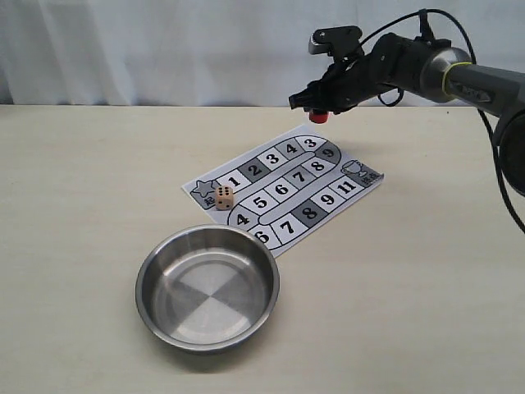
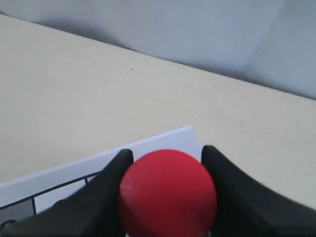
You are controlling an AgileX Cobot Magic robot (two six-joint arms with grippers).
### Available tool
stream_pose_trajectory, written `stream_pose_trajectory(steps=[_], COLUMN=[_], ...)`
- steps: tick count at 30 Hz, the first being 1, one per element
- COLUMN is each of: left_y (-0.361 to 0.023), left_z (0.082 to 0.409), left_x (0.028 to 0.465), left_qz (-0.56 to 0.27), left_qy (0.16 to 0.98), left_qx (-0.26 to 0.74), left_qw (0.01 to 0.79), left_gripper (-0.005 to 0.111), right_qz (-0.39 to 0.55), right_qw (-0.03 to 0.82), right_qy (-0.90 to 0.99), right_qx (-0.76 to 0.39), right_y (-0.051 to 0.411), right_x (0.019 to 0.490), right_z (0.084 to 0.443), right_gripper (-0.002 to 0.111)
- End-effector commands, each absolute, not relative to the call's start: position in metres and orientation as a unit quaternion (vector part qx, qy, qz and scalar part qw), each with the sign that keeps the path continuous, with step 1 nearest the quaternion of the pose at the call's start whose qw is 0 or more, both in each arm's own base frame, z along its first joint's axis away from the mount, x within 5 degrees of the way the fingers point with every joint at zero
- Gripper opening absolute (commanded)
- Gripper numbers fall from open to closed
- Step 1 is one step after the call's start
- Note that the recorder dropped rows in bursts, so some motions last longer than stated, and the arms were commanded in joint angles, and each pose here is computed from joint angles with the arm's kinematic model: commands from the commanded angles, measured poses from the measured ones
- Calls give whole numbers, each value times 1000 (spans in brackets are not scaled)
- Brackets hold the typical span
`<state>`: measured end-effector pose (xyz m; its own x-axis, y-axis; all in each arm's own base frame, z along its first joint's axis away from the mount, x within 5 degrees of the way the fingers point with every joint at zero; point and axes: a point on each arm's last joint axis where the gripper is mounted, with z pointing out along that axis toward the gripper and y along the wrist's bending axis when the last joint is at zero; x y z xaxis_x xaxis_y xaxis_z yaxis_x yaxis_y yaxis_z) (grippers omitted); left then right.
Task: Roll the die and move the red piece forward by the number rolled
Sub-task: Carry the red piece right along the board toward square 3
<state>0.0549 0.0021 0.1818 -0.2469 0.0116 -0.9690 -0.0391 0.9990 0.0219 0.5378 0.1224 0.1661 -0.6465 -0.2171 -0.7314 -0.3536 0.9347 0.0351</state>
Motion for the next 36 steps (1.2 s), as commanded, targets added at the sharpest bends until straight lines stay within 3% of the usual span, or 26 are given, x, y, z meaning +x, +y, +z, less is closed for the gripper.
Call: stream_pose_trajectory(steps=[1, 11, 22, 25, 32, 36], left_y=[2, 2, 2, 2, 2, 2], left_z=[185, 185, 185, 185, 185, 185], left_x=[55, 55, 55, 55, 55, 55], left_qz=[19, 19, 19, 19, 19, 19], left_qy=[784, 784, 784, 784, 784, 784], left_qx=[-5, -5, -5, -5, -5, -5], left_qw=[621, 621, 621, 621, 621, 621], left_gripper=[0, 0, 0, 0, 0, 0], right_qz=[71, 44, 49, 50, 77, 83], right_qw=[391, 333, 317, 315, 314, 330], right_qy=[902, 926, 939, 940, 941, 935], right_qx=[-169, -174, -126, -125, -102, -98], right_y=[118, 114, 102, 102, 105, 106], right_x=[538, 540, 540, 540, 539, 541], right_z=[170, 106, 101, 101, 103, 115], right_gripper=[4, 4, 5, 13, 47, 59])
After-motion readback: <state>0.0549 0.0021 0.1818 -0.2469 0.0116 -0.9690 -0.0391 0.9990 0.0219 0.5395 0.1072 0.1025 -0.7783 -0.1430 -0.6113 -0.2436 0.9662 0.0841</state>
